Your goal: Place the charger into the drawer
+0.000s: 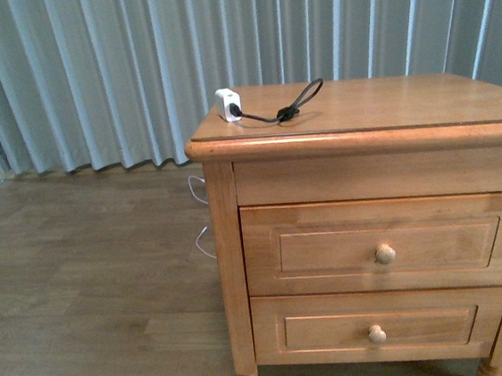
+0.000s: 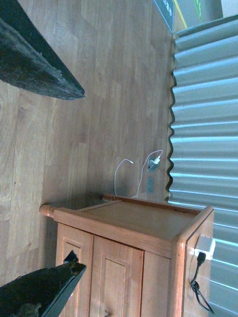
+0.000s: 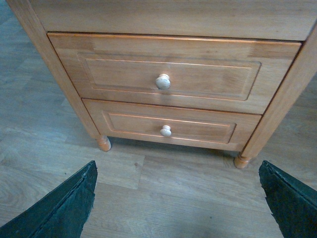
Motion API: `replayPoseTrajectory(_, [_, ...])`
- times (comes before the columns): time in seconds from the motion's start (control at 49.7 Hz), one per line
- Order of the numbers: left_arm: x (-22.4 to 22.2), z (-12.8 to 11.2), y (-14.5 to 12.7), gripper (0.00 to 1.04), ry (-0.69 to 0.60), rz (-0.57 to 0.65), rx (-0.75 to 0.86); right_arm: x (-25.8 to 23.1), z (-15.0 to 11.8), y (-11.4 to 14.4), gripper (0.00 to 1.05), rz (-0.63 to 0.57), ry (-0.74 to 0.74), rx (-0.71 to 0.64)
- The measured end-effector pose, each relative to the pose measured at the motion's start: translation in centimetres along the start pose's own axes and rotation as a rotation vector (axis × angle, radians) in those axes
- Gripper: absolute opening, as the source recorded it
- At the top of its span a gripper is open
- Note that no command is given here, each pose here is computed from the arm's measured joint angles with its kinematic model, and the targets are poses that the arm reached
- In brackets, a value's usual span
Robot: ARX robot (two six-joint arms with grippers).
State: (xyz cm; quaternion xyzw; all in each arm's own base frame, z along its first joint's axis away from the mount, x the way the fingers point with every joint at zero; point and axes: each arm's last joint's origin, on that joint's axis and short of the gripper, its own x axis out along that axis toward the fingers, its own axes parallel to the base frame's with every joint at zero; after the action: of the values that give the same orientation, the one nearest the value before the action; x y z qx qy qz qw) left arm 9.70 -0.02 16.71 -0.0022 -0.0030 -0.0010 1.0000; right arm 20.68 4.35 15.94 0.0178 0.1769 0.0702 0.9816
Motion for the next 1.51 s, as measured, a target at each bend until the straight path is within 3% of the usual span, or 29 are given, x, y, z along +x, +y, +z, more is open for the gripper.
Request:
replayPoseTrajectory(0.704, [0.0,0.0,0.0,0.99,0.0,0.0,0.0,15.9,0.7,4.4,0.97,0.015,0.055,0.003])
replayPoseTrajectory(1.508, [0.0,0.0,0.0,0.99,0.0,0.0,0.0,24.3,-1.8,3.0,0.97,-0.119,0.058,0.033])
